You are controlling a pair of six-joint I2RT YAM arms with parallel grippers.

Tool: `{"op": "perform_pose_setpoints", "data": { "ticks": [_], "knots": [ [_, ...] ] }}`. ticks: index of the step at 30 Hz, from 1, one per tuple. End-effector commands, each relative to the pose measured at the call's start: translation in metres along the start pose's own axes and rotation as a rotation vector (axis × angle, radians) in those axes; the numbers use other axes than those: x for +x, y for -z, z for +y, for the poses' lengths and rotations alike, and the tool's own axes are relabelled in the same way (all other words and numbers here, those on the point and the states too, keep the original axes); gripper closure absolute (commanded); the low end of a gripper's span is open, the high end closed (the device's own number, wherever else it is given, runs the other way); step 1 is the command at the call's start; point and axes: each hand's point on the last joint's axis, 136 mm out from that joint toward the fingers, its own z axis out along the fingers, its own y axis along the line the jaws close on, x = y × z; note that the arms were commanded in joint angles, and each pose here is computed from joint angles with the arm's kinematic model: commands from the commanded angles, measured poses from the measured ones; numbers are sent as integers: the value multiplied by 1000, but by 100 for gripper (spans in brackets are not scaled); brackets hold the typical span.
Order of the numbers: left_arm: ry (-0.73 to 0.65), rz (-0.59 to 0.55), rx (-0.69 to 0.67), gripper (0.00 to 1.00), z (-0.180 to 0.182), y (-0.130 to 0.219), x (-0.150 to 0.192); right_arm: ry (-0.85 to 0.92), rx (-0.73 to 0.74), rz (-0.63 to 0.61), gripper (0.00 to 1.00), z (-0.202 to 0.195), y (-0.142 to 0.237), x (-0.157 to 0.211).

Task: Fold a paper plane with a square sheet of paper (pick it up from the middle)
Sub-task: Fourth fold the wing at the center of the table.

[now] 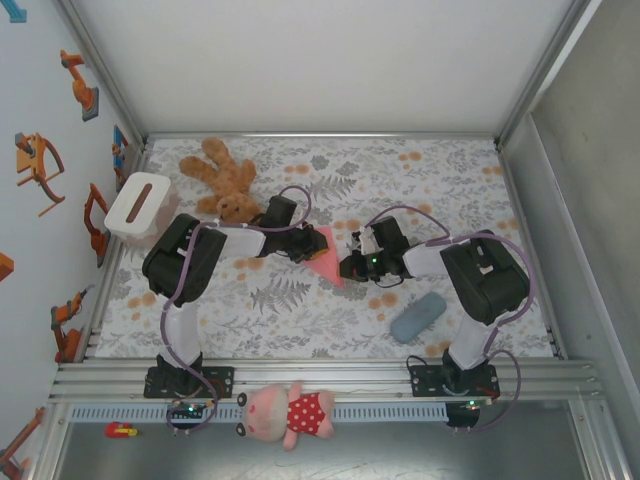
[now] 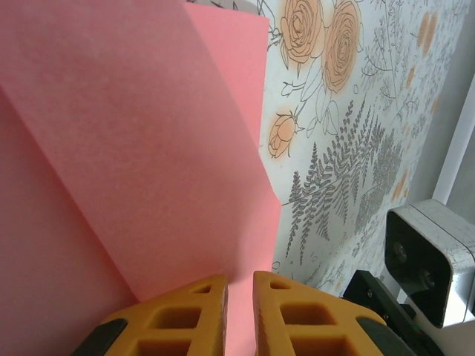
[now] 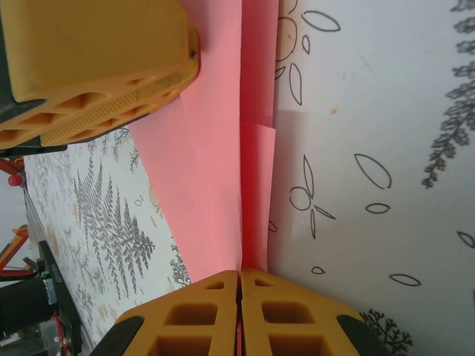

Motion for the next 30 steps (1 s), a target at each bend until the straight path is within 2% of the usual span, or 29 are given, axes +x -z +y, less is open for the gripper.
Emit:
{"op": "perform_pose_setpoints", "data": {
  "ticks": [1, 20, 26, 30],
  "knots": [
    [18, 17, -6, 84, 1, -2, -1, -53, 90, 43, 91, -25, -3, 15],
    [44, 40, -45, 83, 17, -8, 2, -59, 101, 48, 91, -29, -3, 17],
    [69, 68, -96, 83, 31, -10, 9, -51, 86, 28, 91, -21, 1, 12],
    [80, 81, -153, 83, 45, -10, 13, -25, 53, -29, 82, -1, 14, 1]
  ]
}}
